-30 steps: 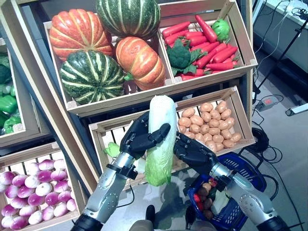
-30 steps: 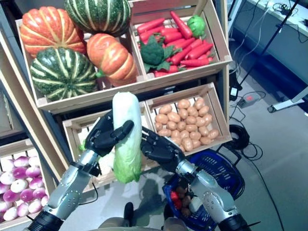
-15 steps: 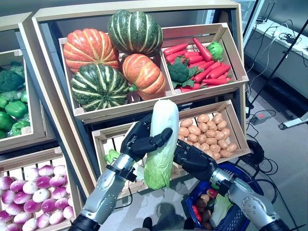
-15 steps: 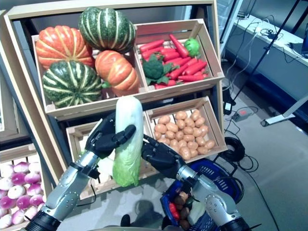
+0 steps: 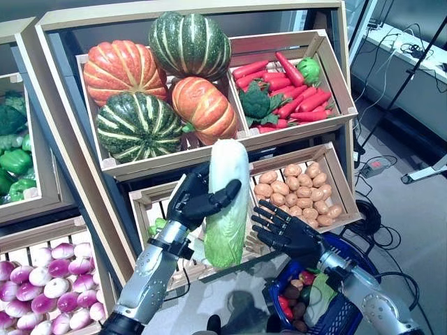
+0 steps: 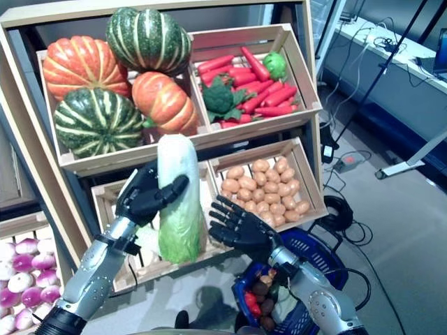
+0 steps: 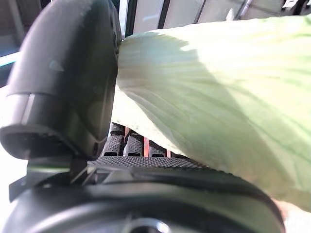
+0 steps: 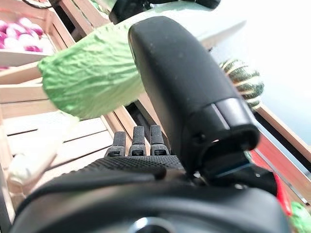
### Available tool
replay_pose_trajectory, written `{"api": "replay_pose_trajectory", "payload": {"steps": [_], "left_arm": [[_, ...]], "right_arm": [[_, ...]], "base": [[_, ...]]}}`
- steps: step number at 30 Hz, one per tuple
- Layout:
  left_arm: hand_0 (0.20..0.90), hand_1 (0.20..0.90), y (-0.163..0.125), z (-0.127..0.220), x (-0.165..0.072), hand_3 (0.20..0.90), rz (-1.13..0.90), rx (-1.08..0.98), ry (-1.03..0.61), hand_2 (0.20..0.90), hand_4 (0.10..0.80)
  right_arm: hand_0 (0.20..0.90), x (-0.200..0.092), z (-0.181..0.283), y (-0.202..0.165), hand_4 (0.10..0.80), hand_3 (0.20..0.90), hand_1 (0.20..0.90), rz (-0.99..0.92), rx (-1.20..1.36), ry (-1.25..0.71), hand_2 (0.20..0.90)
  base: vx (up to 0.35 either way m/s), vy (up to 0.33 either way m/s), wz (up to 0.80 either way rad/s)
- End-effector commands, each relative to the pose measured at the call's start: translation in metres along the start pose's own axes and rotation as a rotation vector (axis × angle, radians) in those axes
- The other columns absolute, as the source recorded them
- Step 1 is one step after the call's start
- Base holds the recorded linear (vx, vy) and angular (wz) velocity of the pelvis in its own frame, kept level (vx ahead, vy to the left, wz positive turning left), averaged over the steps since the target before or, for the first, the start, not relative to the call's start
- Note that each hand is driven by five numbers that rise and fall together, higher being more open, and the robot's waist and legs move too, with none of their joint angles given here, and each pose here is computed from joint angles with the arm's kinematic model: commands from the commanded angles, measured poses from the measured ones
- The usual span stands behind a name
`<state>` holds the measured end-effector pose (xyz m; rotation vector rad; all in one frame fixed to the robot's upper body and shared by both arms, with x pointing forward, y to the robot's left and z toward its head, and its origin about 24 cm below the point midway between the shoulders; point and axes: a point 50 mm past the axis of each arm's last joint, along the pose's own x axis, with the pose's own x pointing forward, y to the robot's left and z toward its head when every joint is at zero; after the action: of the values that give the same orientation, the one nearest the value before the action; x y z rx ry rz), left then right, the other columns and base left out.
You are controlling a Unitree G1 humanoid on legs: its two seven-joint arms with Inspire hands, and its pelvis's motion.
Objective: Put vegetables into the basket
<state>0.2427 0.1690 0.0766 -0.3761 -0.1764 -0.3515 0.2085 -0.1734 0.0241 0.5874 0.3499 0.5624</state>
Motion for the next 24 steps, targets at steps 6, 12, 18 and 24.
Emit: {"api": "replay_pose_trajectory", "payload": {"steps": [6, 12, 18, 24], "left_arm": [[0.3, 0.3, -0.013, 0.048, 0.022, 0.3, -0.104, 0.029, -0.285, 0.3, 0.4], [0.3, 0.3, -0.025, 0.035, 0.028, 0.3, -0.189, -0.05, -0.221, 0.3, 0.4], [0.3, 0.3, -0.037, 0.021, 0.031, 0.3, -0.257, -0.118, -0.154, 0.3, 0.4], [0.3, 0.3, -0.049, 0.011, 0.032, 0.3, -0.313, -0.171, -0.106, 0.3, 0.4]], "right_arm": [[0.9, 0.014, 0.034, 0.023, 0.8, 0.9, 0.9, 0.178, -0.036, -0.172, 0.9], [0.9, 0.023, 0.026, 0.037, 0.8, 0.9, 0.9, 0.302, -0.026, -0.107, 0.9], [0.9, 0.031, 0.018, 0.049, 0.8, 0.9, 0.9, 0.392, -0.02, -0.036, 0.9], [0.9, 0.037, 0.012, 0.065, 0.8, 0.9, 0.9, 0.503, 0.0, 0.015, 0.9]], "base": [[-0.017, -0.005, -0.02], [-0.007, -0.002, -0.01], [0.0, 0.0, 0.0], [0.0, 0.0, 0.0]]}}
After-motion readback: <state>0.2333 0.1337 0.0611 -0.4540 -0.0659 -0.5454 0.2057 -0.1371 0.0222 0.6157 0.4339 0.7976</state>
